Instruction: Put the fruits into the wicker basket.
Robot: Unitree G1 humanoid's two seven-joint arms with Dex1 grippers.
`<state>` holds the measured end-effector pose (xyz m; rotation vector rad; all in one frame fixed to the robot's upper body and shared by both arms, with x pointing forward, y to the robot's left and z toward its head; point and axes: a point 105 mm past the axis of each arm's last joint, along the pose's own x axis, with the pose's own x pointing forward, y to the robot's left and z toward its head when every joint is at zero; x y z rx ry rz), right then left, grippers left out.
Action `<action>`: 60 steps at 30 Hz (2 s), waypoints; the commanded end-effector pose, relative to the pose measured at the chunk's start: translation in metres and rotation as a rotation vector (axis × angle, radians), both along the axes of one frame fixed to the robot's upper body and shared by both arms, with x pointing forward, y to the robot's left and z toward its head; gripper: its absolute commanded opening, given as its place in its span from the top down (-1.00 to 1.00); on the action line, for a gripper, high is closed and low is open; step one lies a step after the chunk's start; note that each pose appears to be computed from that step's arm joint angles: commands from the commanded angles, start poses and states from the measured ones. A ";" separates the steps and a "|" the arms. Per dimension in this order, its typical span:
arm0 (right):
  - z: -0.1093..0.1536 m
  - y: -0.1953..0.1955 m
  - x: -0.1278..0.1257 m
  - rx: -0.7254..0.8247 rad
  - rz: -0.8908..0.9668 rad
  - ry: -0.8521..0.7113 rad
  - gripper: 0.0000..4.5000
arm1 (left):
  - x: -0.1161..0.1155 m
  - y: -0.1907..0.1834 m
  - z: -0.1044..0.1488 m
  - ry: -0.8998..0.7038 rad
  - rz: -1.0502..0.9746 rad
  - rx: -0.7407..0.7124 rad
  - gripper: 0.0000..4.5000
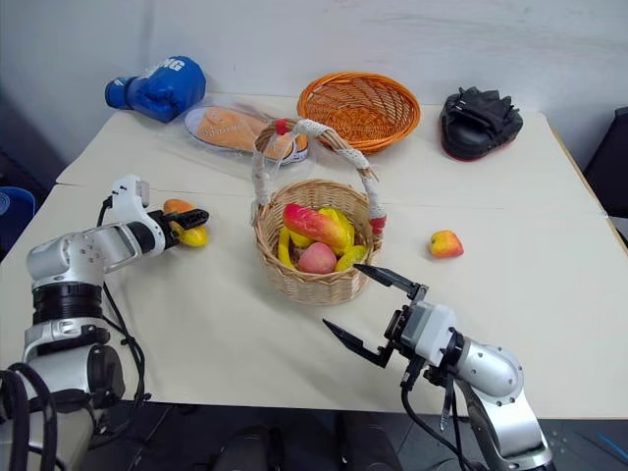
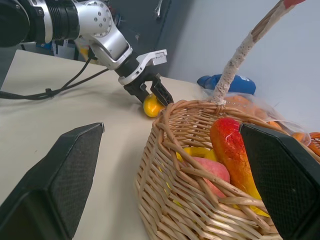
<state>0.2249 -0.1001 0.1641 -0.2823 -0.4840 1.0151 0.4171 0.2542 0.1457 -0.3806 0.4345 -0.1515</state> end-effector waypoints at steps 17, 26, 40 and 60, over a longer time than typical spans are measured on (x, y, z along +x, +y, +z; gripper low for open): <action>0.025 -0.039 -0.007 0.056 -0.227 -0.044 -1.00 | -0.129 -0.048 0.098 -0.554 -1.105 0.265 -0.05; 0.027 -0.046 -0.007 0.067 -0.306 -0.024 -1.00 | -0.101 -0.161 0.106 -0.863 -1.291 0.535 -0.05; 0.033 -0.079 -0.012 0.128 -0.552 0.014 -1.00 | -0.083 -0.165 0.105 -0.918 -1.296 0.500 -0.98; -0.017 -0.159 0.002 0.119 -0.669 0.291 -1.00 | -0.132 -0.032 0.080 -0.656 -1.042 0.335 -0.98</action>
